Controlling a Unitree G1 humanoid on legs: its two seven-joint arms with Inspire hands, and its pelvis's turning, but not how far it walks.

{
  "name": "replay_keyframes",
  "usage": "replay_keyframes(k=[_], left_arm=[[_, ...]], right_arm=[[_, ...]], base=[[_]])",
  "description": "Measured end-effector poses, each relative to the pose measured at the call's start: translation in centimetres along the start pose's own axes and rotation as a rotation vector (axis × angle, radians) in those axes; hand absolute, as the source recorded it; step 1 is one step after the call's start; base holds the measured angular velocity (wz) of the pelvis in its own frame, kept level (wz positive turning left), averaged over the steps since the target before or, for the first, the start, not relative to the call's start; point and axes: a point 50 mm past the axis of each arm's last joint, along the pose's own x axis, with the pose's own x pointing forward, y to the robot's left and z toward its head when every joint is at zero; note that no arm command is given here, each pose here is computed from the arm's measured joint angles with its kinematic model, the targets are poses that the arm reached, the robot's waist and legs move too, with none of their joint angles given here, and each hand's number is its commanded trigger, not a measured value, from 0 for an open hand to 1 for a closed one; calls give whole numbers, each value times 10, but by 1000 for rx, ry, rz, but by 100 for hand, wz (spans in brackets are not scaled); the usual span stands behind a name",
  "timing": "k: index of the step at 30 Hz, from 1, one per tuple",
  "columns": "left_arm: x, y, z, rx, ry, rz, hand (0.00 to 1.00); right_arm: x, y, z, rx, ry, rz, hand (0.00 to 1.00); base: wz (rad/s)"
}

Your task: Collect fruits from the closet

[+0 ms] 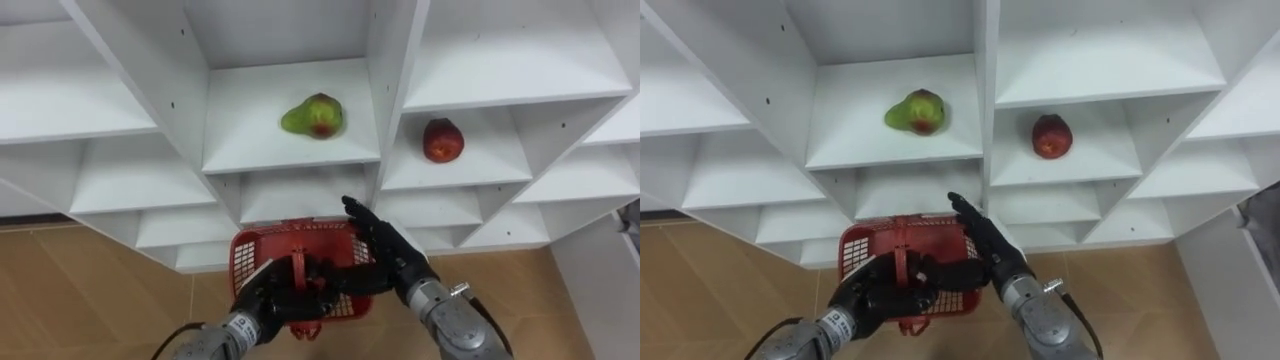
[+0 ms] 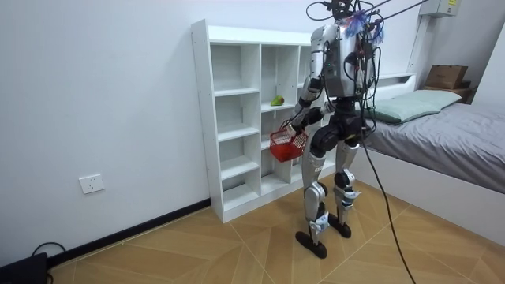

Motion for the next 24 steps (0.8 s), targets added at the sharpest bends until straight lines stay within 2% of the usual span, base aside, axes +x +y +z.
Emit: replay_keyframes(k=[10, 17, 24], left_arm=[[-10, 16, -14, -3, 50, 82, 100], [-19, 26, -23, -39, 62, 171, 100], [-31, 39, -41, -69, 127, 246, 100]], right_arm=[[-5, 8, 16, -84, -62, 95, 0], [-6, 13, 30, -120, -124, 109, 0], [-7, 13, 47, -124, -200, 116, 0]], base=[[-1], [0], [0]])
